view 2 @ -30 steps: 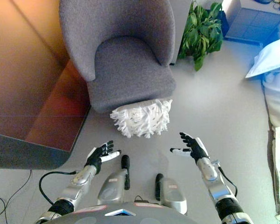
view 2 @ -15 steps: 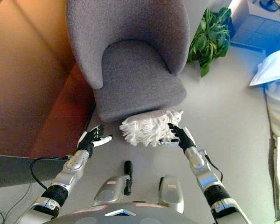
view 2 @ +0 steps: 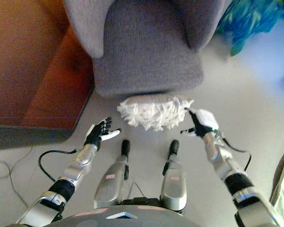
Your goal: Pick up the pillow and put it on the sofa.
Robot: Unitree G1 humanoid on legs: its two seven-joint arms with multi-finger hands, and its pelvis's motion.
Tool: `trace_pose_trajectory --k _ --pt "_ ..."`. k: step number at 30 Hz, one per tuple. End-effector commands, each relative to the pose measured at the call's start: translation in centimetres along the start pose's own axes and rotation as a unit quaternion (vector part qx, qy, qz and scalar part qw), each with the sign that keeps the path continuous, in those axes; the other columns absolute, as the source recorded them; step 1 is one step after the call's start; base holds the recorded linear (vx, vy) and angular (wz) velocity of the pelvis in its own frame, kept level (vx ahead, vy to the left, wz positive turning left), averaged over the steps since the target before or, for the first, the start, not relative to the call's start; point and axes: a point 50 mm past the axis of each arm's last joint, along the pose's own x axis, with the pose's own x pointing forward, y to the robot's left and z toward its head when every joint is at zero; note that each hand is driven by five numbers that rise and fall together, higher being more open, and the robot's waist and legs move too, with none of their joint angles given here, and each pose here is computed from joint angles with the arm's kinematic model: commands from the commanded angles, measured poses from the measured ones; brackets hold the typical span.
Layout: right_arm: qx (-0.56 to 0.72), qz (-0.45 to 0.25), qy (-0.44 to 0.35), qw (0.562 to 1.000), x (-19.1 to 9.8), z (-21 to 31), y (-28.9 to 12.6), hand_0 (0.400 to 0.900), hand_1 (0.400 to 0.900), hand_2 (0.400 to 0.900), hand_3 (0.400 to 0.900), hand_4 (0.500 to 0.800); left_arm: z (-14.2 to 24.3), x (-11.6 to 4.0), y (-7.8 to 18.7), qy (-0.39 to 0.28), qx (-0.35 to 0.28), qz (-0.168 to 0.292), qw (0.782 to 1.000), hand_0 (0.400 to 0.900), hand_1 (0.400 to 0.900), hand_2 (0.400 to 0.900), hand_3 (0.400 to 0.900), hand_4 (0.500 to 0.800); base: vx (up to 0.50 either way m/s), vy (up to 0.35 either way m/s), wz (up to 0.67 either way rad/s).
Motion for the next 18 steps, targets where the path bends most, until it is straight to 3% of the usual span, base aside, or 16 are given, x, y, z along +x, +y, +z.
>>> trace_pose_trajectory --k 1,9,18 --pt "-0.045 -0.131 -0.065 0.988 1.7 2.4 -5.5 0.900 0.900 0.900 0.900 0.800 5.0 1.1 0.8 -0.104 -0.016 0.019 0.994 0.900 0.900 0.900 0.900 0.800 -0.073 -0.014 0.11" --pt "-0.069 -0.199 -0.095 0.973 2.5 3.9 -7.8 0.900 0.900 0.900 0.900 0.800 6.8 1.6 1.2 -0.136 -0.032 0.044 0.989 0.900 0.900 0.900 0.900 0.800 -0.062 0.018 -0.11" --pt "-0.059 -0.270 -0.110 0.955 3.6 5.6 -10.4 0.900 0.900 0.900 0.900 0.800 10.6 1.2 0.7 -0.211 -0.056 0.034 0.975 0.900 0.900 0.900 0.900 0.800 -0.051 0.039 0.01"
